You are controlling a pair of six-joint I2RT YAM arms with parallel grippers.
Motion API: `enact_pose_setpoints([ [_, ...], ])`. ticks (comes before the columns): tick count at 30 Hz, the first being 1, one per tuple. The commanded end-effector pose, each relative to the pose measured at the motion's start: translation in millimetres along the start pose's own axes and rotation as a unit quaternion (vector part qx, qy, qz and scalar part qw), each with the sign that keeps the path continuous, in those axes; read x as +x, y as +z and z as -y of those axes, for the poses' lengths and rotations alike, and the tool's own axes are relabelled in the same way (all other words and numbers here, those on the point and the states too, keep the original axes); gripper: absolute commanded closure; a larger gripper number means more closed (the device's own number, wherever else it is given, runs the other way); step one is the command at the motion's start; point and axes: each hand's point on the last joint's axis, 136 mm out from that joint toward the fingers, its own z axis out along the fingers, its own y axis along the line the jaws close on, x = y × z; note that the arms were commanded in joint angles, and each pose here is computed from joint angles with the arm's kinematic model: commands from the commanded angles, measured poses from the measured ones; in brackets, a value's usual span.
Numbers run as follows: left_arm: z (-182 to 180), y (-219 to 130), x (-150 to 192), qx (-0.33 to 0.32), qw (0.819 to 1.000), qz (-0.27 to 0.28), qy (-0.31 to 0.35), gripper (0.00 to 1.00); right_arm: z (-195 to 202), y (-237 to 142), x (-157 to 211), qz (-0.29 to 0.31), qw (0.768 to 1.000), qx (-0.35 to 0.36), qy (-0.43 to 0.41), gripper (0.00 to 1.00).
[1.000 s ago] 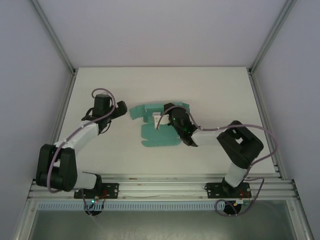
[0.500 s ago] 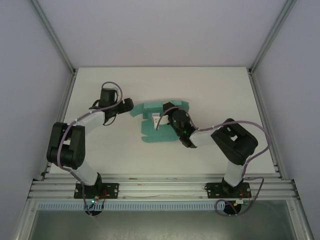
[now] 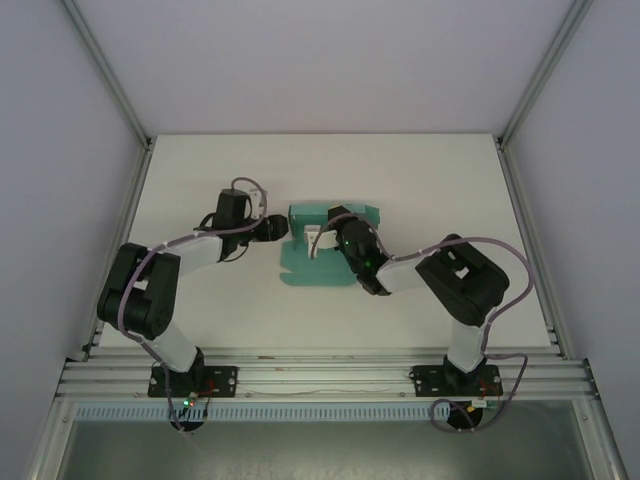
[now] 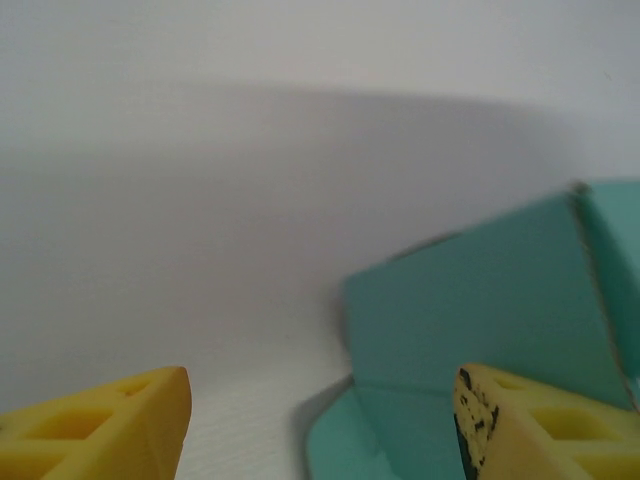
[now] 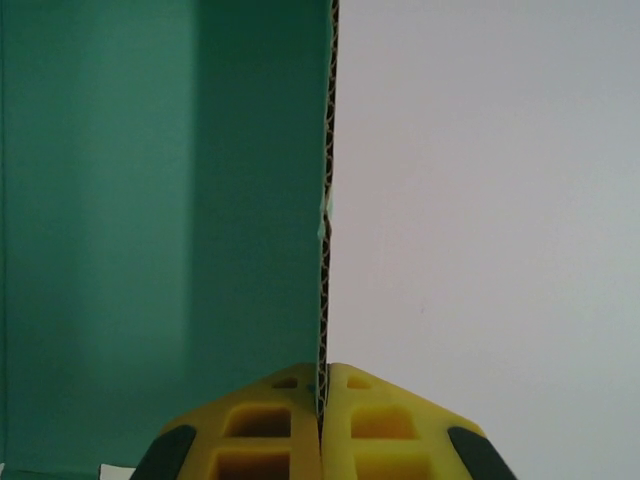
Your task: Assemble paper box
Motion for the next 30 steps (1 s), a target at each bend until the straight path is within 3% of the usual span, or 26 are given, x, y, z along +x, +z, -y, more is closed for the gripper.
enact_pose_setpoints([
  [1,10.2,0.1,-6.1,0.015,0.999,0.029,0.035,0.31,1.5,3.7,0.8,-0.012,1.0,0.006,0.003,1.0],
  [6,11.8,3.8,-2.6,0.02,0.998,0.047,0.038,0.33,0.2,1.7,2.6,-0.016,1.0,0.003,0.009,1.0],
  [14,25.7,12.5,-3.2,0.016,0.992,0.081,0.1,0.36,-12.0,2.7,3.2,-0.018,1.0,-0.019,0.005,1.0],
  [24,21.7,34.1,-2.9,-0.052,0.983,0.087,0.152,0.48,-27.6,4.6,4.0,-0.021,0.999,-0.042,0.005,1.0],
  [30,27.6,41.7,-6.7,-0.056,0.981,0.104,0.152,0.58,-36.2,4.5,3.6,-0.02,0.998,-0.056,0.007,1.0],
])
